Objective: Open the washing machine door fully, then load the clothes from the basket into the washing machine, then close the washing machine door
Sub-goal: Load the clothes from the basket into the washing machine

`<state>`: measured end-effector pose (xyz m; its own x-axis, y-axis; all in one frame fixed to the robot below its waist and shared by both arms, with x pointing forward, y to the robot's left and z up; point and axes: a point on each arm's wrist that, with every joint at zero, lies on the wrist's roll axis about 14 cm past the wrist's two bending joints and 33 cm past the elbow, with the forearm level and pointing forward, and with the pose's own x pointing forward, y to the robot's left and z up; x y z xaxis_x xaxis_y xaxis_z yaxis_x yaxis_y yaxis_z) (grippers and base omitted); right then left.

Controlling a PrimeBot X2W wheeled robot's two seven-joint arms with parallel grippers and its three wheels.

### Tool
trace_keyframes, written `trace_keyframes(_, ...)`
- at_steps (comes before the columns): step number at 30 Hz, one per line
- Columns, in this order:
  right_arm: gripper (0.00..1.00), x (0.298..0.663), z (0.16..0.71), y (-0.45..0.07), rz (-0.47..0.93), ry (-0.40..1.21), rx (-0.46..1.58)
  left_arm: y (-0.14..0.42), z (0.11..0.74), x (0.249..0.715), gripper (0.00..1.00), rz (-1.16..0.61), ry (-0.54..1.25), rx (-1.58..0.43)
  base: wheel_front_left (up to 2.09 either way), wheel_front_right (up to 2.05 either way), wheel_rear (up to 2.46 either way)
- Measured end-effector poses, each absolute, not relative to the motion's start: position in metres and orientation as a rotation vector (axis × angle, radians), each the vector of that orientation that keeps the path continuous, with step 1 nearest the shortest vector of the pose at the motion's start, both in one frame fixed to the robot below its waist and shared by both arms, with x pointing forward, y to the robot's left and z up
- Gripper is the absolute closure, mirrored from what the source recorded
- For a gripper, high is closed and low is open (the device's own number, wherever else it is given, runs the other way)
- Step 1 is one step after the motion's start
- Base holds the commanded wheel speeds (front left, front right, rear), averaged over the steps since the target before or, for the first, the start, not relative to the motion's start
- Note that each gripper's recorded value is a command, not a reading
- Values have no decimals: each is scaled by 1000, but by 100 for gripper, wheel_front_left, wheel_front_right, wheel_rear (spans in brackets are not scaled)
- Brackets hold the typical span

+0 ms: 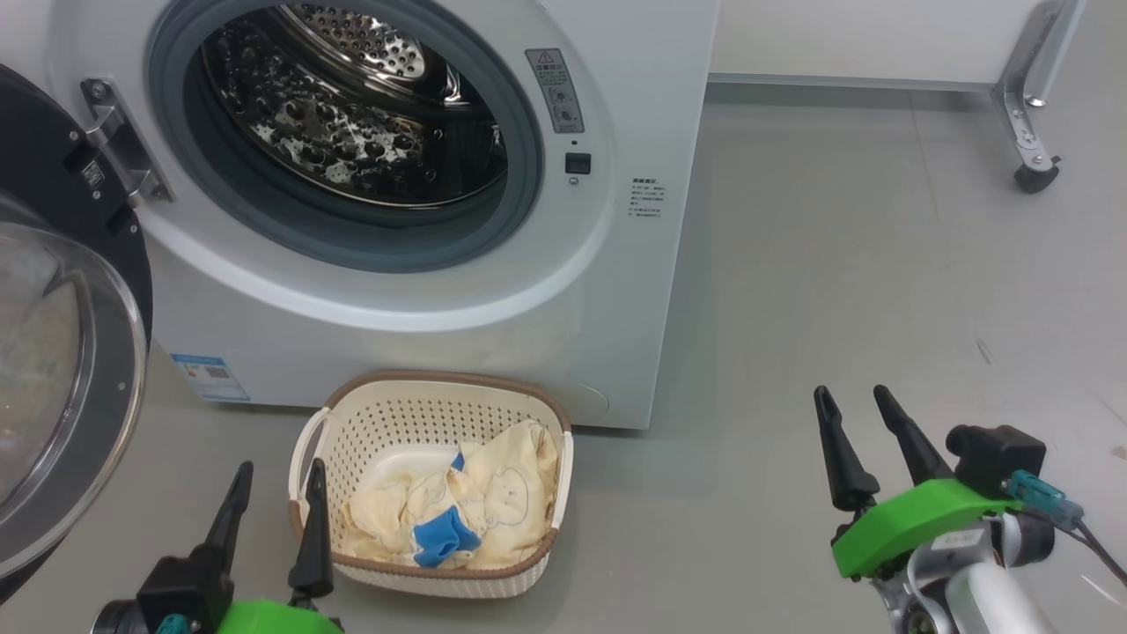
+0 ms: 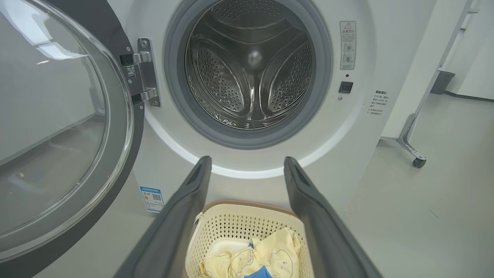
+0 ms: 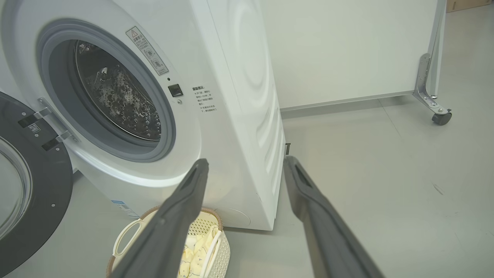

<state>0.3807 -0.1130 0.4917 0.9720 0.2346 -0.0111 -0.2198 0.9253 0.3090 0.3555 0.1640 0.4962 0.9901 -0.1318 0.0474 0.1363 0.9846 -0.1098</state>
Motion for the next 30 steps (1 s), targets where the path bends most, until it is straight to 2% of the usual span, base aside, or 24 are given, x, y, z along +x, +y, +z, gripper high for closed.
trace_keyframes(30,0,385,477,-113,226,90,315,162,479,360,0,-138,14,-113,0,0,0)
